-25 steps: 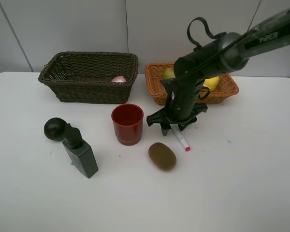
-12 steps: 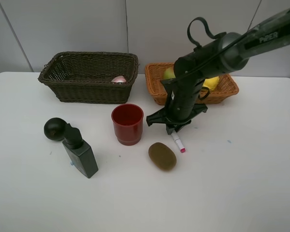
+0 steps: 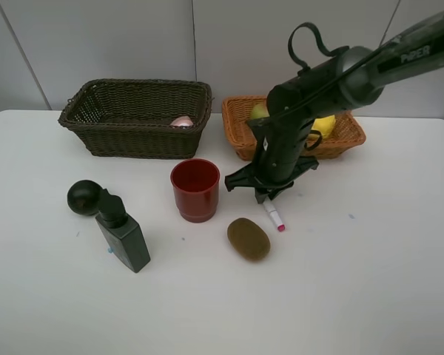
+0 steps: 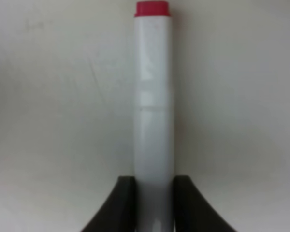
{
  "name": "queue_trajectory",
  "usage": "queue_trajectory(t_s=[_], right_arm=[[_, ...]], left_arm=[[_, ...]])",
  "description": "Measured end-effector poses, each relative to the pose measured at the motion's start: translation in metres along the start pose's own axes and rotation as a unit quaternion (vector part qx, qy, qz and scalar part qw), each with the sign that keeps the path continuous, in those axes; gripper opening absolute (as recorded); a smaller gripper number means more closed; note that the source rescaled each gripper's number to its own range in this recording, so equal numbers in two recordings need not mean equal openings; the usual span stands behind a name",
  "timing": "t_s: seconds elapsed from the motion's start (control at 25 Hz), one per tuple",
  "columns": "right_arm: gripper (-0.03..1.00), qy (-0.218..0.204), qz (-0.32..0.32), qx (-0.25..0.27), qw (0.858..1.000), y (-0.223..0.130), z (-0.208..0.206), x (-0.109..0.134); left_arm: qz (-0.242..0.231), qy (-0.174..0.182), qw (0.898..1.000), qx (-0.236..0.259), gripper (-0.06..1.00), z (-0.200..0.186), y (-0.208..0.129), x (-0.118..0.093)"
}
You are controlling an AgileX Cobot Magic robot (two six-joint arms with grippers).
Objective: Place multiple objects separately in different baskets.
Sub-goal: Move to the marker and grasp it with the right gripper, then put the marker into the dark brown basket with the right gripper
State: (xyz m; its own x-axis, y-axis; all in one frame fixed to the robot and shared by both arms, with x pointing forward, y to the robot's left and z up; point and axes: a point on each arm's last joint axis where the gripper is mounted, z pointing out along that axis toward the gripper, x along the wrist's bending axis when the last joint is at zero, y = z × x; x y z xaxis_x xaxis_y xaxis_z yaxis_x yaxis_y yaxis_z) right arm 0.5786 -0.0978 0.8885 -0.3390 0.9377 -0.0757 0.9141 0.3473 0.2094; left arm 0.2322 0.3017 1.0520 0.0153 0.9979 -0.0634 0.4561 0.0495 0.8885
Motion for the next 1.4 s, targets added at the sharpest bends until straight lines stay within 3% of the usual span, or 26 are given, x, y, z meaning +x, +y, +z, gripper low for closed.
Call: queue_trajectory(t_s=[0.72, 1.0, 1.4], right_arm=[[0.0, -0.012, 0.012, -0.004, 1.0, -0.005, -0.071, -0.012], [0.0, 0.007, 0.019, -0.082, 0.996, -0.001, -0.114, -0.016], [0.0, 0.033, -0.012, -0.217, 0.976, 0.02, -0.154, -0.006]], left_arm=[[0.0, 0.0, 1.0, 0.0, 1.0, 0.0, 0.0, 0.0], [0.0, 0.0, 1.0, 0.0, 1.0, 0.0, 0.0, 0.0], [0.0, 0.0, 1.0, 0.0, 1.0, 0.0, 0.0, 0.0]])
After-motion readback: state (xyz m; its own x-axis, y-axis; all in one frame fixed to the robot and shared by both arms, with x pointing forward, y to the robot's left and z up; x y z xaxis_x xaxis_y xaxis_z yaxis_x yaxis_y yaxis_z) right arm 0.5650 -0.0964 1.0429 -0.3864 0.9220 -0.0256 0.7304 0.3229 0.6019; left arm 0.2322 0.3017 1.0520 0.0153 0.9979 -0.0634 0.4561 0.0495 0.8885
